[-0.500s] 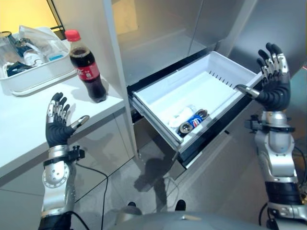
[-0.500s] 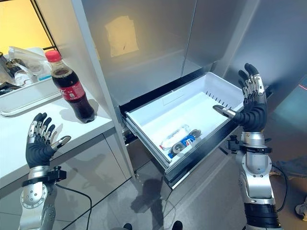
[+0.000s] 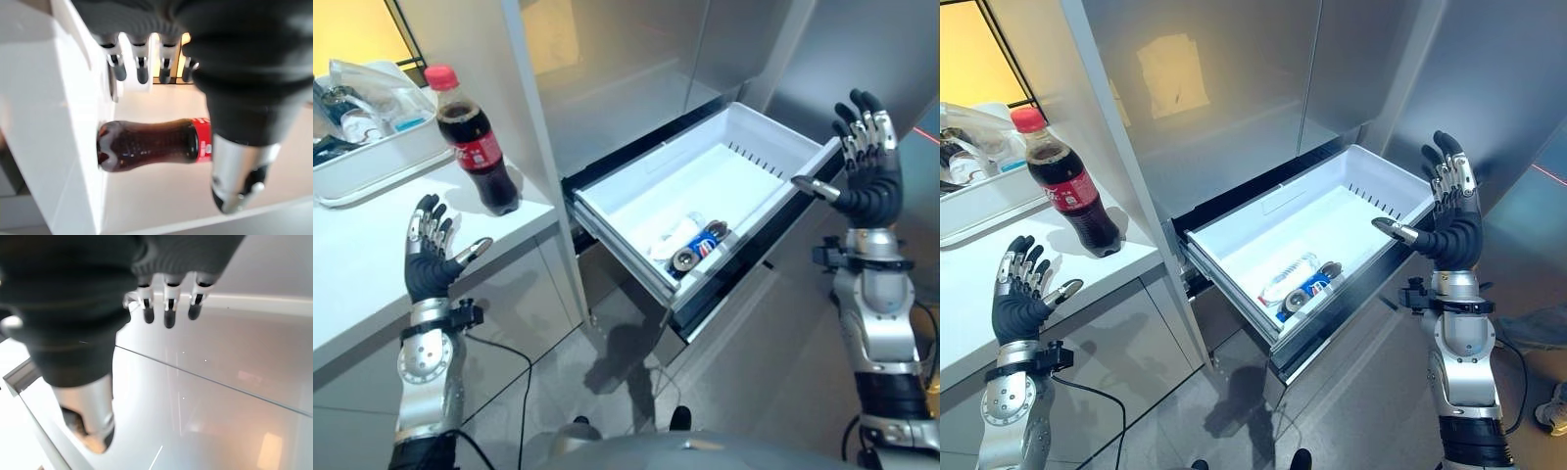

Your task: Take the drinks into the refrigerator

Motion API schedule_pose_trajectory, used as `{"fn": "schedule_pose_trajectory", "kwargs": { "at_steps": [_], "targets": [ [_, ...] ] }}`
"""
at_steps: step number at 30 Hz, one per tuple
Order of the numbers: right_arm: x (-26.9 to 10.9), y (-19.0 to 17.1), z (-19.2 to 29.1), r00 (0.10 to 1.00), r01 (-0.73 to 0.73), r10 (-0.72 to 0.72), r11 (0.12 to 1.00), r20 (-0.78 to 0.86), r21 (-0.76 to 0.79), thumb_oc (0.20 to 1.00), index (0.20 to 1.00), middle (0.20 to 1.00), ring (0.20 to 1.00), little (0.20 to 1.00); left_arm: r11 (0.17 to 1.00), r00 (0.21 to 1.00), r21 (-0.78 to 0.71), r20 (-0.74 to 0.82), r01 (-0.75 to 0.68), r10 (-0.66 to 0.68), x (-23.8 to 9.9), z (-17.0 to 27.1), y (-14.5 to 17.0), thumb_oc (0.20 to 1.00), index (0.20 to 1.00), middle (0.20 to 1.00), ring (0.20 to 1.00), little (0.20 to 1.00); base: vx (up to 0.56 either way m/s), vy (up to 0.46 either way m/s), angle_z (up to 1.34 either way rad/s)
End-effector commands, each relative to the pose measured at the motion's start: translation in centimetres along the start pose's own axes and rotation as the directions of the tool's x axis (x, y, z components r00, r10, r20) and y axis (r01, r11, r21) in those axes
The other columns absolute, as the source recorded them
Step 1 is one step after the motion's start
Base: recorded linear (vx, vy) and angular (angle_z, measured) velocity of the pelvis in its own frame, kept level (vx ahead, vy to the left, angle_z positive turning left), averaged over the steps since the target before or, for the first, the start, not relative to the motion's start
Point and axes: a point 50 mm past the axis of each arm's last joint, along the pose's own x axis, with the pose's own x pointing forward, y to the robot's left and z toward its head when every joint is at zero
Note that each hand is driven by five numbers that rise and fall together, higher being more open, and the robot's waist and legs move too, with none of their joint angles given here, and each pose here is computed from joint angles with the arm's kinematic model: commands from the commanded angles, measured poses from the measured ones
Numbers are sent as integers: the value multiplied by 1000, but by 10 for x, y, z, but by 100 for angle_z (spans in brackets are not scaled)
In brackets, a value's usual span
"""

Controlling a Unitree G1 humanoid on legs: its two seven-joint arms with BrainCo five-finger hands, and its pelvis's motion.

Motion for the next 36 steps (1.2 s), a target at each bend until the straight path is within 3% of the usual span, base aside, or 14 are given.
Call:
{"fn": "schedule_pose_trajectory", "kwargs": {
  "at_steps": [1,14,36],
  "targets": [
    [13,-5,34,983,-1,-3,1000,185,21,1000,1000,1000,1000,1000,996,995,87,100,2,-11,24,16,8,1000,1000,1000,1000,1000,9,7,-4],
    [15,-5,45,973,-59,50,998,227,33,1000,1000,1000,1000,1000,987,997,152,70,-44,34,40,11,23,1000,1000,1000,1000,1000,-4,5,-6],
    [12,2,44,975,-96,76,991,210,88,1000,1000,1000,1000,1000,993,993,-21,-25,-116,115,52,-7,28,1000,1000,1000,1000,1000,1,1,-3]
  ]
}}
